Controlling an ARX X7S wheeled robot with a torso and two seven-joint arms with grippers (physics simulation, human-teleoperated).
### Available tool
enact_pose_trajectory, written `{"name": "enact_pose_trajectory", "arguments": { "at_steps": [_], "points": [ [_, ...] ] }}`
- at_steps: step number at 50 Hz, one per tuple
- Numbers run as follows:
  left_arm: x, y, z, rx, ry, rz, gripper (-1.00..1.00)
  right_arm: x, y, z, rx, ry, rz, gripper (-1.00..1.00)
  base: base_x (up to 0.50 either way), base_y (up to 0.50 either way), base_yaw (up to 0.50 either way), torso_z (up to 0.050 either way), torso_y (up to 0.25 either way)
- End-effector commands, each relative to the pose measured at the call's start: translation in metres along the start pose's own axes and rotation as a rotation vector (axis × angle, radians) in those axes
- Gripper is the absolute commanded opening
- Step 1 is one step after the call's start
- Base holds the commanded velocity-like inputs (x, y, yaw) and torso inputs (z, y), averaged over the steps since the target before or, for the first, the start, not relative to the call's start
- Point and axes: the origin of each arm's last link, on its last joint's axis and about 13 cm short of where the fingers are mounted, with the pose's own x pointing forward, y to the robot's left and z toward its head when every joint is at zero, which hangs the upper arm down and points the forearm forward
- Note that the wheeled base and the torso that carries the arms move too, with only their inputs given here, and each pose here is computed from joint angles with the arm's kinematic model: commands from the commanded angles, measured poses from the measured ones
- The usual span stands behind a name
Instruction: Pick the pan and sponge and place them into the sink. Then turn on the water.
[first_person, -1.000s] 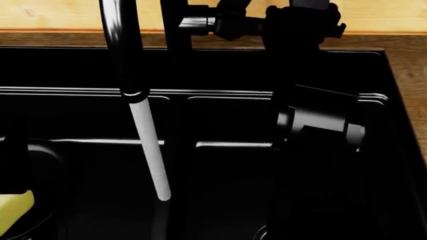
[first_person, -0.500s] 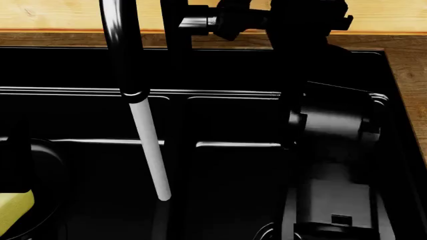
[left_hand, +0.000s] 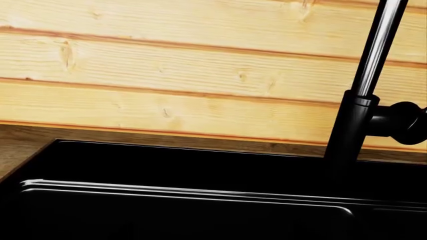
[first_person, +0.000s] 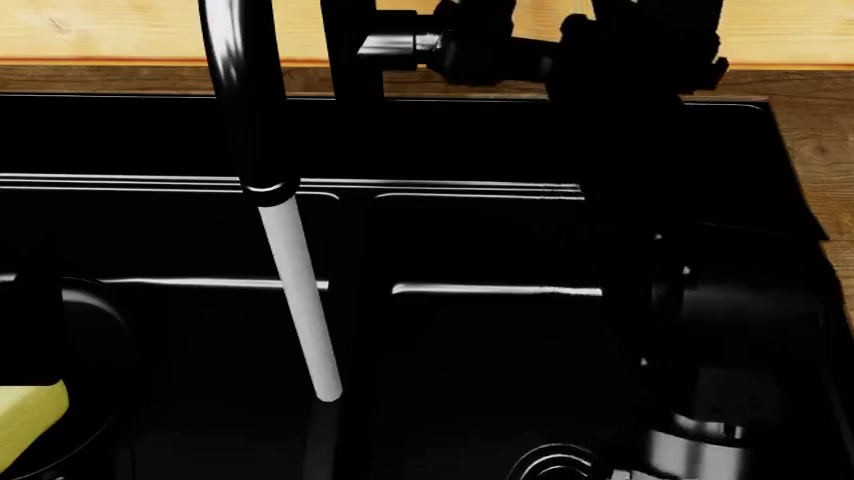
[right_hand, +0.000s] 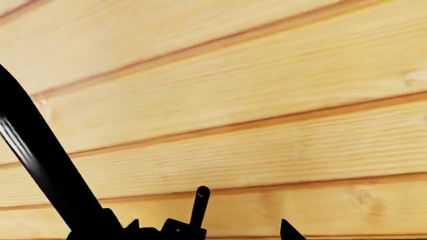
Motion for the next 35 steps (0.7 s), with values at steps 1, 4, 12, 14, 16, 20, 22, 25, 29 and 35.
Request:
{"name": "enact_pose_trajectory", "arguments": {
  "at_steps": [1, 4, 12, 14, 16, 20, 22, 25, 29, 35],
  "points": [
    [0.0, -0.001, 0.001, 0.001, -0.002, 0.001, 1.0, -0.039, 0.0, 0.0, -0.045, 0.025, 0.036, 1.0, 0.0, 0.0, 0.0, 0.0, 0.0],
    [0.001, -0.003, 0.002, 0.002, -0.003, -0.004, 1.0, -0.055, -0.002, -0.002, -0.081, 0.039, 0.025, 1.0, 0.0, 0.0, 0.0, 0.0, 0.0],
    [0.003, -0.005, 0.007, 0.009, -0.008, -0.01, 1.0, -0.084, -0.007, 0.004, -0.137, 0.034, 0.009, 1.0, 0.0, 0.0, 0.0, 0.0, 0.0],
    [0.004, -0.003, 0.011, 0.003, -0.005, -0.006, 1.0, -0.091, -0.007, 0.007, -0.151, 0.024, 0.006, 1.0, 0.0, 0.0, 0.0, 0.0, 0.0],
    [0.005, -0.002, 0.015, -0.013, -0.005, -0.002, 1.0, -0.096, -0.007, 0.01, -0.164, 0.019, 0.005, 1.0, 0.0, 0.0, 0.0, 0.0, 0.0],
    [0.006, -0.001, 0.019, -0.032, 0.015, 0.004, 1.0, -0.106, -0.009, 0.011, -0.203, 0.024, -0.005, 1.0, 0.0, 0.0, 0.0, 0.0, 0.0],
    [0.007, 0.0, 0.021, -0.034, 0.018, 0.004, 1.0, -0.112, -0.01, 0.012, -0.221, 0.029, -0.01, 1.0, 0.0, 0.0, 0.0, 0.0, 0.0],
    [0.007, 0.001, 0.028, -0.031, 0.013, 0.002, 1.0, -0.122, -0.012, 0.012, -0.255, 0.052, -0.019, 1.0, 0.0, 0.0, 0.0, 0.0, 0.0],
    [0.008, 0.001, 0.035, -0.007, 0.014, -0.012, 1.0, -0.132, -0.013, 0.016, -0.27, 0.053, -0.038, 1.0, 0.0, 0.0, 0.0, 0.0, 0.0],
    [0.009, 0.007, 0.044, 0.019, 0.034, -0.016, 1.0, -0.147, -0.018, 0.027, -0.284, 0.023, -0.085, 1.0, 0.0, 0.0, 0.0, 0.0, 0.0]
  ]
}}
